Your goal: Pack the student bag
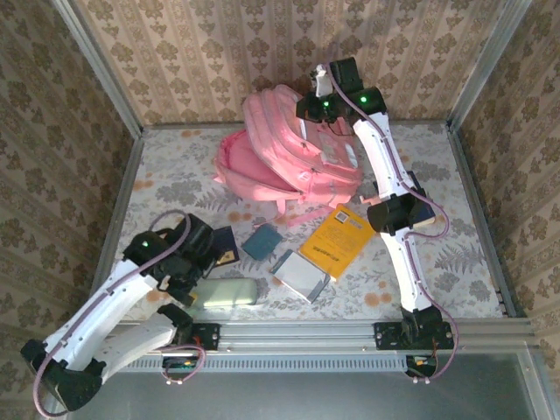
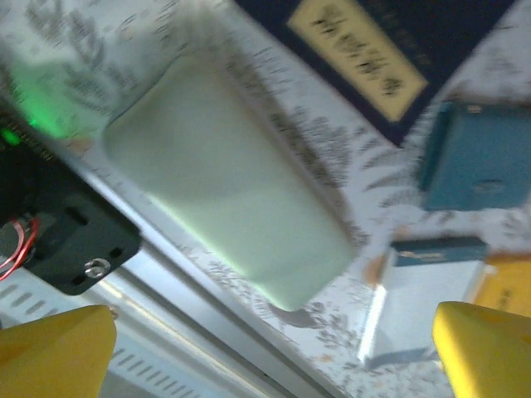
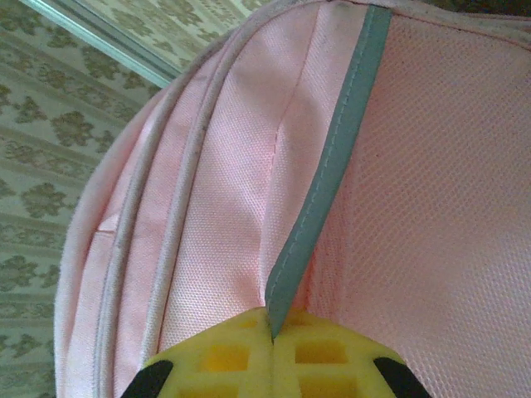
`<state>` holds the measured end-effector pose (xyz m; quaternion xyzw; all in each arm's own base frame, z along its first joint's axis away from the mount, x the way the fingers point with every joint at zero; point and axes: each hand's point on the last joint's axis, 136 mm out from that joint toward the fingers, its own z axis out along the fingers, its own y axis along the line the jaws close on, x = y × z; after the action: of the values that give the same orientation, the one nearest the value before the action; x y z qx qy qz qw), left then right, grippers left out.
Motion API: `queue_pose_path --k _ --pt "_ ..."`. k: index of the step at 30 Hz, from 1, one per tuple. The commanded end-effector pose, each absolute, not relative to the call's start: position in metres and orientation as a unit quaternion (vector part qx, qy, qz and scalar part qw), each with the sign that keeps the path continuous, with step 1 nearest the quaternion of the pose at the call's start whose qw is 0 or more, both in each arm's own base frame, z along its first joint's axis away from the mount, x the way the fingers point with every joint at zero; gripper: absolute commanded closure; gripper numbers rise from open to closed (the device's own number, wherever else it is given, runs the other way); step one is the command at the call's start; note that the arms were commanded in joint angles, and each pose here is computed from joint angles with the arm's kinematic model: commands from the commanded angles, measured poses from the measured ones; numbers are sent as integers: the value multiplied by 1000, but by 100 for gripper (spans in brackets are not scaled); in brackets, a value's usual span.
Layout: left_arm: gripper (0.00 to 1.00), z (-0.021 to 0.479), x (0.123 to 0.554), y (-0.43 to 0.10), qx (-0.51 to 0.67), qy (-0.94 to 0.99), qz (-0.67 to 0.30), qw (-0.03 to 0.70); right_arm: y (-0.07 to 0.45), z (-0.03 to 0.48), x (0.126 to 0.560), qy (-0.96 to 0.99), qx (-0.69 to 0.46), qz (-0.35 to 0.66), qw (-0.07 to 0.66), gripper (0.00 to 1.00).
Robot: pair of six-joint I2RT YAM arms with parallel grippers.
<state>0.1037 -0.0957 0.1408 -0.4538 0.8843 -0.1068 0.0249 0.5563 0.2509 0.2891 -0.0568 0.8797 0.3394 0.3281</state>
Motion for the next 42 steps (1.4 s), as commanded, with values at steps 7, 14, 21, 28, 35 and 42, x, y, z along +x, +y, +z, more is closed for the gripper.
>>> queue_pose_path --k 7,14,21,28,35,42 --pt "0 94 95 -95 -558 823 -103 19 231 310 551 883 -54 299 359 100" --pt "0 59 106 -108 -581 805 -120 4 234 307 549 885 -59 300 352 100" --pt "0 45 105 -113 -581 805 -115 -15 238 305 548 885 -63 300 351 100" --pt "0 27 101 -113 -584 804 -103 -28 244 294 547 890 -69 292 343 100" --pt "3 23 111 -112 -582 807 -100 -14 247 290 546 893 -74 286 340 100" --pt "22 31 117 -109 -581 807 -111 7 247 290 546 893 -75 285 341 100"
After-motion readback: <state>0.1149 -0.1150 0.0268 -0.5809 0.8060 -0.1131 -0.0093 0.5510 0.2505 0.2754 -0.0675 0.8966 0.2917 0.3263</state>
